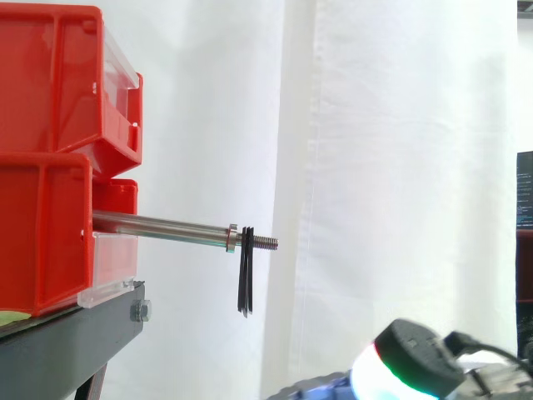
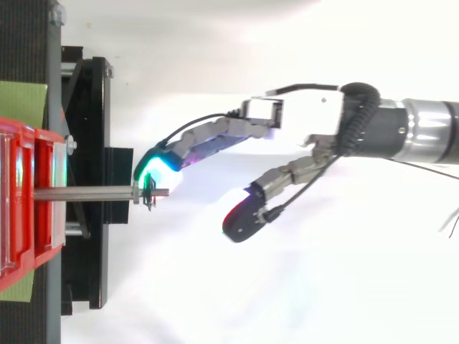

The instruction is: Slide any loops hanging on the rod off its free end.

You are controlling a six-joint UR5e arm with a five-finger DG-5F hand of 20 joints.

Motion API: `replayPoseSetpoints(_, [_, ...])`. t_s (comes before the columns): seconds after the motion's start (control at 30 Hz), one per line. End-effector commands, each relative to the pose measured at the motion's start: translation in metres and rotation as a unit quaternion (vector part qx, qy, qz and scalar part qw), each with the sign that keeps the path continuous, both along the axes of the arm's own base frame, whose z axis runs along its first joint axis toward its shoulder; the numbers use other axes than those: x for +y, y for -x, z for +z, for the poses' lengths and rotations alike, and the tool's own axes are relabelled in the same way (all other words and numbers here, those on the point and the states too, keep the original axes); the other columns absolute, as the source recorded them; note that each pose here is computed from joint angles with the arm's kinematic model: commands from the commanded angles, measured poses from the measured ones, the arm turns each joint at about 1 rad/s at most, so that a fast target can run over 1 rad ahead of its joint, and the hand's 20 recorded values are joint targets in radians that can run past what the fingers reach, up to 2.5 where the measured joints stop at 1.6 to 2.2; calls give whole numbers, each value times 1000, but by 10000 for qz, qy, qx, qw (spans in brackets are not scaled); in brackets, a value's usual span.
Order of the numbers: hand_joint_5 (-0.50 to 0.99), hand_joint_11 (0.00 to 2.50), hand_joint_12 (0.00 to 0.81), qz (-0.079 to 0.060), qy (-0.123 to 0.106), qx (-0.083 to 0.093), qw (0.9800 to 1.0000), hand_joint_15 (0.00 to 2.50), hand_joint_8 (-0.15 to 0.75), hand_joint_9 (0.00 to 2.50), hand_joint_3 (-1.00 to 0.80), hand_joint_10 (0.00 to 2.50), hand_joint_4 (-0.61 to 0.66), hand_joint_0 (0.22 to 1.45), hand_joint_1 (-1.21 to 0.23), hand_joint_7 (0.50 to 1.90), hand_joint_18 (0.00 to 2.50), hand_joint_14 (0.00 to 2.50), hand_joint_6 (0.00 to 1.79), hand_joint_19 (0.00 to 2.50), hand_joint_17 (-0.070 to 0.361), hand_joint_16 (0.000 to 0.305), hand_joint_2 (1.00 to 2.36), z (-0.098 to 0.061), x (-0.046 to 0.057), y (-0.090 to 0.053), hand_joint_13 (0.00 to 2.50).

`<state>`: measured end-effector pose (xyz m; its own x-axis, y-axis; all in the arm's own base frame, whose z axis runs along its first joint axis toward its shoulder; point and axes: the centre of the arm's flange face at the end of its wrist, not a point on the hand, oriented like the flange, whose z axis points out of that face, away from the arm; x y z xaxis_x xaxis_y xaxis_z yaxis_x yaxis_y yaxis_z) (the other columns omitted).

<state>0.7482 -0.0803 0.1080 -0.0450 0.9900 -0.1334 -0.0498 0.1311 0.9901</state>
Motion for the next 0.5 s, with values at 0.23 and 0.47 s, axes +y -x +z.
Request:
replayPoseSetpoints(0.23, [-220, 0, 291, 354, -171, -283, 9988, 0, 246, 481, -500, 0, 191, 534, -619, 625, 381, 0, 501, 50, 78, 35, 1000, 10, 9, -52, 453])
replayPoseSetpoints(0.47, [-195, 0, 290, 449, -86, -795, 9958, 0, 246, 492, -500, 0, 233, 543, -615, 789, 414, 0, 502, 80, 77, 34, 1000, 22, 6, -59, 472])
